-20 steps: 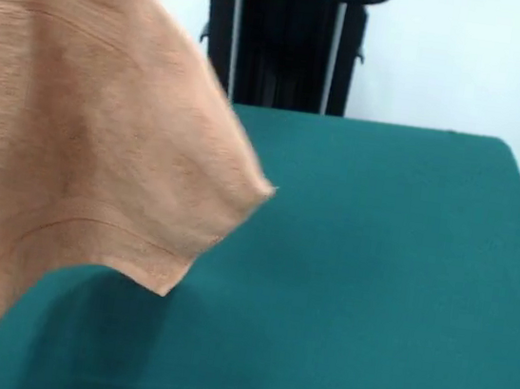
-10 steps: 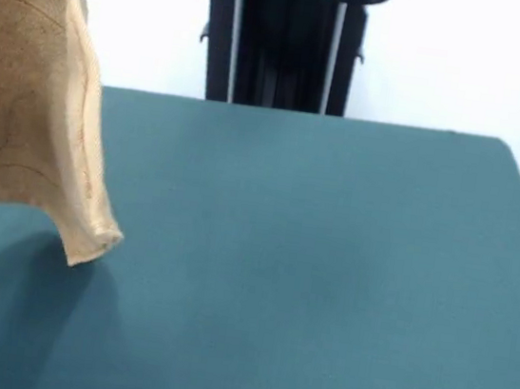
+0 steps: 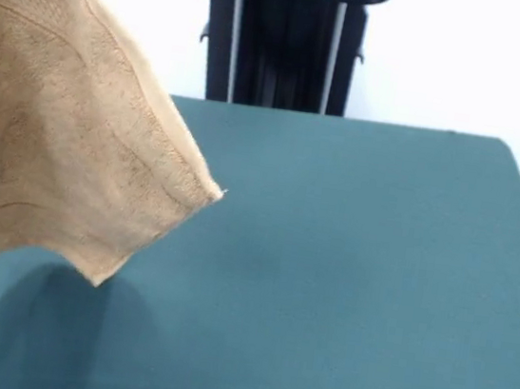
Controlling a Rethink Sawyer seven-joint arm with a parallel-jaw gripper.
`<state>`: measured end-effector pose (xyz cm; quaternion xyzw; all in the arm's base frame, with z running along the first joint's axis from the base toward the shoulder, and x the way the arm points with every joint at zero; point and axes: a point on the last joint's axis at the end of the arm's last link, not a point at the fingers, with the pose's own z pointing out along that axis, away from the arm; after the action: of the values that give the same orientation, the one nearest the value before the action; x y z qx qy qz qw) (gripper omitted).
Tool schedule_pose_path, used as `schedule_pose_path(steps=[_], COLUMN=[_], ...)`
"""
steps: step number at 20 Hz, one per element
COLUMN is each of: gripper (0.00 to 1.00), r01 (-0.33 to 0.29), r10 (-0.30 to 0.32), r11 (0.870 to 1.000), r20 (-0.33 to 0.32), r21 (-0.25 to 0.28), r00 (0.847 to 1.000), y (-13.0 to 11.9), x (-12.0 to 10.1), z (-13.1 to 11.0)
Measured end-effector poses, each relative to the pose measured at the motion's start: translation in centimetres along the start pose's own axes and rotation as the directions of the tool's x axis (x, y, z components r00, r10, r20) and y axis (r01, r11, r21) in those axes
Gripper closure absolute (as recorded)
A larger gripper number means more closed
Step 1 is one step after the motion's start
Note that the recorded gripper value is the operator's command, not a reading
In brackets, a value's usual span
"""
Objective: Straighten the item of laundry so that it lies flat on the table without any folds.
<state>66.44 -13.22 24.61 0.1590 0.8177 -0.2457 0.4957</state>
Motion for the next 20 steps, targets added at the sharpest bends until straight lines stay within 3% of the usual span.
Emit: schedule_pose_path(steps=[13, 20], gripper=[1.00, 1.00], r01=[0.008, 0.022], r10=[-0.009, -0.021], r11=[0.999, 0.998], r20=[-0.020, 0.023], r21=[-0.041, -0.064], r00=[1.000, 1.000], y=[0.0, 1.4], x=[-2.5, -4.6], z=[4.0, 5.0])
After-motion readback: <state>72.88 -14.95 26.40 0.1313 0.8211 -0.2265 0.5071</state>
